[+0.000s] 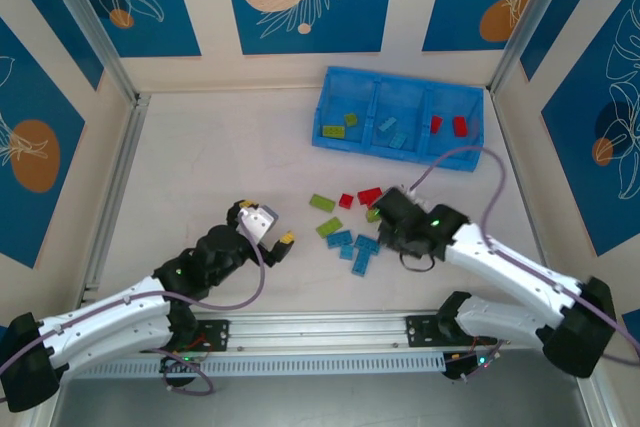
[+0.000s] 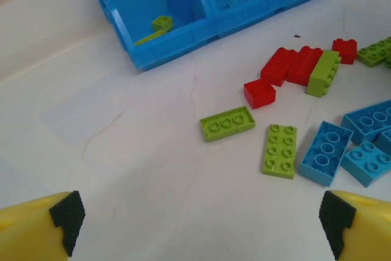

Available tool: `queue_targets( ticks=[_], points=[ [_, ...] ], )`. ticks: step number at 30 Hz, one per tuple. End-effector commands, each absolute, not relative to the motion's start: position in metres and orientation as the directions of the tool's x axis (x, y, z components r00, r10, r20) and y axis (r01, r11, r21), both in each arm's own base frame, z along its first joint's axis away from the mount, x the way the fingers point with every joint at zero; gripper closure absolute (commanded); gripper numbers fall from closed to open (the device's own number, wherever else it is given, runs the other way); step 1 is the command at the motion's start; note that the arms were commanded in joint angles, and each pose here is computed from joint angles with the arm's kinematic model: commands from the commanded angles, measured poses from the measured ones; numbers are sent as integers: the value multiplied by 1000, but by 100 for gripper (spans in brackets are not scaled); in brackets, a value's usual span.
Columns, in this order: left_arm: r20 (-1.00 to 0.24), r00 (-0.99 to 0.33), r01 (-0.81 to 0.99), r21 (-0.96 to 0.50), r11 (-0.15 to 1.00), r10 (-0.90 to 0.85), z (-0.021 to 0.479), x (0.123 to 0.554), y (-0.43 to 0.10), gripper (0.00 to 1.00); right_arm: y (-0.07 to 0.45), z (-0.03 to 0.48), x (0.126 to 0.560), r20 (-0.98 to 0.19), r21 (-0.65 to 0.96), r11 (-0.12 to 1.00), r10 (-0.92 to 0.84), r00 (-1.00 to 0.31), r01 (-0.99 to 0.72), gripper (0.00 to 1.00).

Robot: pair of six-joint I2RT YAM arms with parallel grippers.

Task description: Sort the legos into containers by color

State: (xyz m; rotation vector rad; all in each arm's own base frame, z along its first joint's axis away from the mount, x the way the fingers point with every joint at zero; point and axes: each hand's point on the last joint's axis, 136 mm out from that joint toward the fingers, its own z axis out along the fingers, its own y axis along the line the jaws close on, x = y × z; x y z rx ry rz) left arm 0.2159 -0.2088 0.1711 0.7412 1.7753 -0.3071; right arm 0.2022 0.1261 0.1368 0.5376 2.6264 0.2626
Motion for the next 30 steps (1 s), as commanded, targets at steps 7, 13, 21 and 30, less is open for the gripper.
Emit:
queue_targets(
  ticks=[7,13,21,30],
  points=[
    [-932,-147,604,181,776,332,172,218,-207,0,72,224,341,-594,372,895,433,-678,246,85],
    [-925,-155,608,187,771,347,168,220,-209,0,83,202,453,-523,311,922,369,-769,231,85],
    [-907,-174,613,204,763,383,160,222,-213,0,73,158,553,-460,230,912,409,-788,338,80],
    [-910,-174,607,201,769,376,161,222,-211,0,71,206,552,-458,268,906,419,-784,327,47]
  ],
)
